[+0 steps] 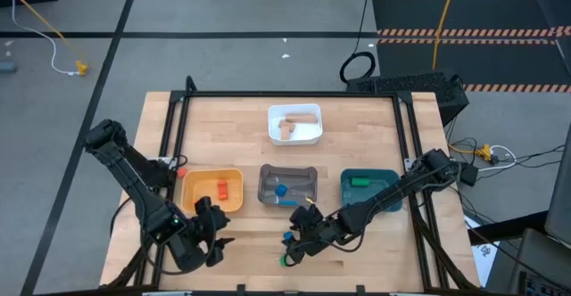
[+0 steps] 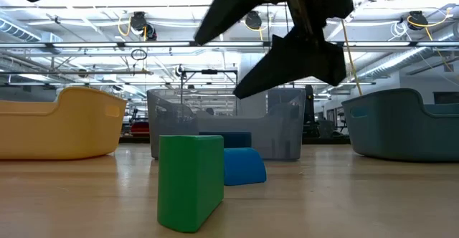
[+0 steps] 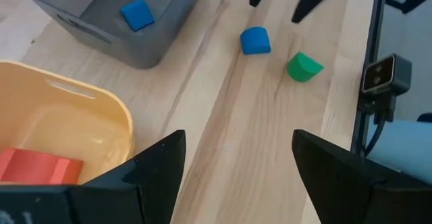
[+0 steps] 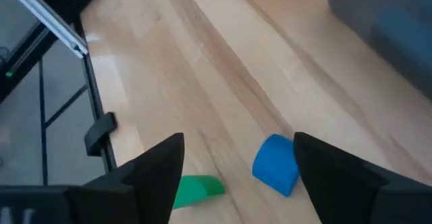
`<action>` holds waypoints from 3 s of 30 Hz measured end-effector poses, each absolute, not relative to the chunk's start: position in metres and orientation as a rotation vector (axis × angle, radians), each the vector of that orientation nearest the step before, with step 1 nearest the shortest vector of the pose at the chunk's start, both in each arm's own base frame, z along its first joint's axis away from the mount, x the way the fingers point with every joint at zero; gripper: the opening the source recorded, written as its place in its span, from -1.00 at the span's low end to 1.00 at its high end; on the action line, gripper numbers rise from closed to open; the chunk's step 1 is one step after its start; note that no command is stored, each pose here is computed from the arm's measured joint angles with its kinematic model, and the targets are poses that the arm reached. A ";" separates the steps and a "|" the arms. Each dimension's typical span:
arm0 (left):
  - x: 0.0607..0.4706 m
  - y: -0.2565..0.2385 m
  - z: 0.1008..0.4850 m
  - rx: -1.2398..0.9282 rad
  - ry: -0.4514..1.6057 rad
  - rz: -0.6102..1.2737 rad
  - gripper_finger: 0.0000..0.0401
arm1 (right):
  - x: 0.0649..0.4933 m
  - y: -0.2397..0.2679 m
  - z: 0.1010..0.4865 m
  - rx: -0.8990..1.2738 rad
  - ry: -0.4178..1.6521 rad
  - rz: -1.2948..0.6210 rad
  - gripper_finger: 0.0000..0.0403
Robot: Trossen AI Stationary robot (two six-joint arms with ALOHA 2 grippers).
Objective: Sort & place blocks by color
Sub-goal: Put the blue half circle block into the black bin
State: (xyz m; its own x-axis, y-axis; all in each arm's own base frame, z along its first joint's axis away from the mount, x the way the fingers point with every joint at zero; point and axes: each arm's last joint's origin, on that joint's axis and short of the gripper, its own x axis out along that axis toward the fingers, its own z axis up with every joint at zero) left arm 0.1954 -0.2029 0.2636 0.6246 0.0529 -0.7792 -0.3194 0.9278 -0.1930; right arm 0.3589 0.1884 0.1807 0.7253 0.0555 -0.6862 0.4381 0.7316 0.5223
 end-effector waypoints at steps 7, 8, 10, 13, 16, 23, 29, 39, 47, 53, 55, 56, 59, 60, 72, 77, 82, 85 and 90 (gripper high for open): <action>0.196 -0.202 0.264 -0.368 0.848 0.251 0.35 | 0.359 0.182 0.178 0.812 0.750 -0.309 0.38; 0.196 -0.202 0.264 -0.374 0.843 0.257 0.35 | 0.358 0.181 0.176 0.847 0.764 -0.348 0.38; 0.196 -0.202 0.264 -0.380 0.832 0.266 0.35 | 0.356 0.180 0.169 0.865 0.795 -0.402 0.38; 0.196 -0.202 0.264 -0.385 0.820 0.276 0.35 | 0.357 0.181 0.159 0.857 0.803 -0.421 0.38; 0.197 -0.202 0.265 -0.383 0.811 0.281 0.35 | 0.363 0.187 0.151 0.863 0.764 -0.395 0.38; 0.197 -0.202 0.265 -0.390 0.810 0.285 0.35 | 0.365 0.189 0.143 0.825 0.758 -0.378 0.38; 0.197 -0.202 0.265 -0.389 0.810 0.284 0.35 | 0.364 0.191 0.144 0.738 0.736 -0.373 0.38; 0.197 -0.202 0.265 -0.390 0.810 0.285 0.35 | 0.358 0.201 0.144 0.760 0.702 -0.398 0.38; 0.197 -0.202 0.265 -0.388 0.804 0.289 0.35 | 0.358 0.209 0.139 0.752 0.586 -0.448 0.38; 0.197 -0.202 0.265 -0.382 0.805 0.287 0.35 | 0.365 0.216 0.114 0.776 0.567 -0.418 0.38; 0.197 -0.202 0.265 -0.382 0.806 0.288 0.35 | 0.365 0.216 0.114 0.773 0.562 -0.421 0.38; 0.197 -0.202 0.265 -0.382 0.806 0.288 0.35 | 0.365 0.216 0.114 0.758 0.562 -0.424 0.38; 0.196 -0.201 0.265 -0.381 0.806 0.288 0.35 | 0.363 0.215 0.113 0.662 0.576 -0.429 0.35; 0.196 -0.202 0.265 -0.380 0.807 0.287 0.35 | 0.363 0.215 0.112 0.634 0.587 -0.424 0.34; 0.196 -0.202 0.265 -0.376 0.808 0.282 0.35 | 0.362 0.217 0.149 0.377 0.670 -0.112 0.26; 0.196 -0.202 0.265 -0.378 0.807 0.282 0.35 | 0.356 0.225 0.159 0.067 0.698 0.143 0.26; 0.196 -0.203 0.265 -0.405 0.803 0.293 0.35 | 0.356 0.225 0.153 -0.163 0.709 0.232 0.26; 0.196 -0.203 0.265 -0.420 0.800 0.299 0.35 | 0.358 0.219 0.150 -0.211 0.715 0.287 0.26; 0.196 -0.202 0.265 -0.431 0.799 0.307 0.35 | 0.353 0.202 0.131 -0.195 0.765 0.274 0.26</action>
State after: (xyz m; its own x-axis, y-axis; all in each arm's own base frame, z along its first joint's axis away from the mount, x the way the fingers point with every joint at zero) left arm 0.1965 -0.2018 0.2647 0.6613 0.1026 -0.7431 -0.4211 0.8706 -0.2545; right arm 0.3529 0.2023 0.1310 0.6885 0.1733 -0.7042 -0.3138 0.9466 -0.0739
